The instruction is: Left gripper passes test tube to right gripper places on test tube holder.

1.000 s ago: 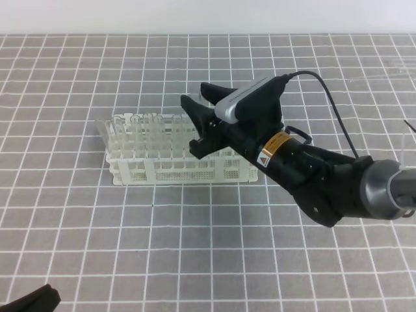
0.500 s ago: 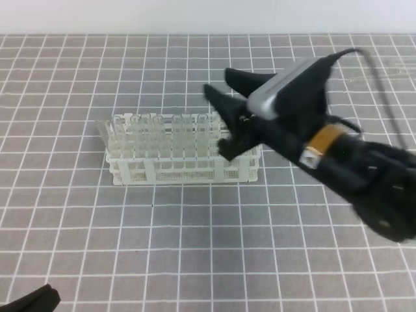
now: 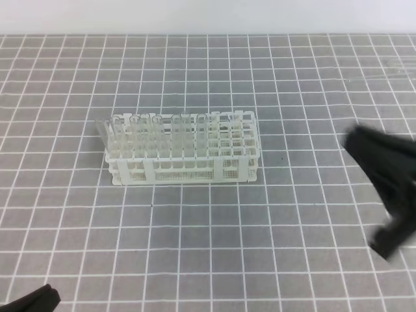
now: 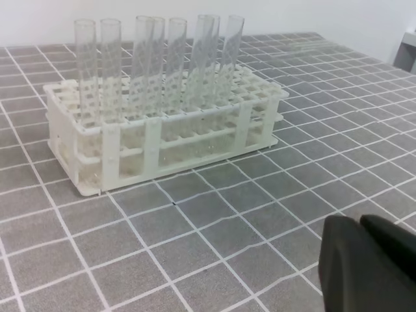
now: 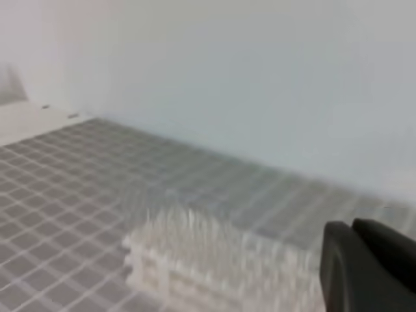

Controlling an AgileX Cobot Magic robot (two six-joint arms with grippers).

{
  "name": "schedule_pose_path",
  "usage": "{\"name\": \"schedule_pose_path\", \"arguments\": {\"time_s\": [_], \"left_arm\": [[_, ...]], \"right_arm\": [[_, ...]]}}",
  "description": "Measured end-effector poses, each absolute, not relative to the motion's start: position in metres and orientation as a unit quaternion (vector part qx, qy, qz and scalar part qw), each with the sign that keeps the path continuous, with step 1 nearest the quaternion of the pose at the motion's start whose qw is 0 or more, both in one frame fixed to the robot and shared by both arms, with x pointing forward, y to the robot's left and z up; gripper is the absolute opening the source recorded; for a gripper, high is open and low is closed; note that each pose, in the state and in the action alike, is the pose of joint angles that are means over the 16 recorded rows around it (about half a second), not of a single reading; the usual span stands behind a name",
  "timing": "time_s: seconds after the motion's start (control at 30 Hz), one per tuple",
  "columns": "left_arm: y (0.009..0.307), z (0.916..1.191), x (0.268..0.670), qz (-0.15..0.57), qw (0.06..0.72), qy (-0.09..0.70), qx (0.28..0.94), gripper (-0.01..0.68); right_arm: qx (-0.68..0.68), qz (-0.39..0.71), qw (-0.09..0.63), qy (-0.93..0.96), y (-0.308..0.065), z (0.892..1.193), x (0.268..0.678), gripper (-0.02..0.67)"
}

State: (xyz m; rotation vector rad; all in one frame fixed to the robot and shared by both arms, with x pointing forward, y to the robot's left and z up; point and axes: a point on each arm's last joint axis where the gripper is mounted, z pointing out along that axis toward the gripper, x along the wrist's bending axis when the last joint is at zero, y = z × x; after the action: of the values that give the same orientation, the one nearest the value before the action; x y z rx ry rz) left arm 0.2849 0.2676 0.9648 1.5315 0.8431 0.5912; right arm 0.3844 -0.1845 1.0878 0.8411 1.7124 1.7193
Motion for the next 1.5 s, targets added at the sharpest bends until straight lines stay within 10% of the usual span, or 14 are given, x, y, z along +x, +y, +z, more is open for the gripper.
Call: {"name": "schedule_pose_path", "arguments": {"time_s": [0.53,1.5], "left_arm": [[0.268,0.965,0.285,0.255,0.604,0.364,0.661,-0.001],[0.268,0.965,0.285,0.257,0.603,0.364,0.662,-0.002]], "right_arm": [[0.424,0.594,0.235,0.642,-0.232,1.034,0.333,-0.013],[0.499,0.572,0.395,0.517,-0.289,0.976,0.293,-0.013]]}}
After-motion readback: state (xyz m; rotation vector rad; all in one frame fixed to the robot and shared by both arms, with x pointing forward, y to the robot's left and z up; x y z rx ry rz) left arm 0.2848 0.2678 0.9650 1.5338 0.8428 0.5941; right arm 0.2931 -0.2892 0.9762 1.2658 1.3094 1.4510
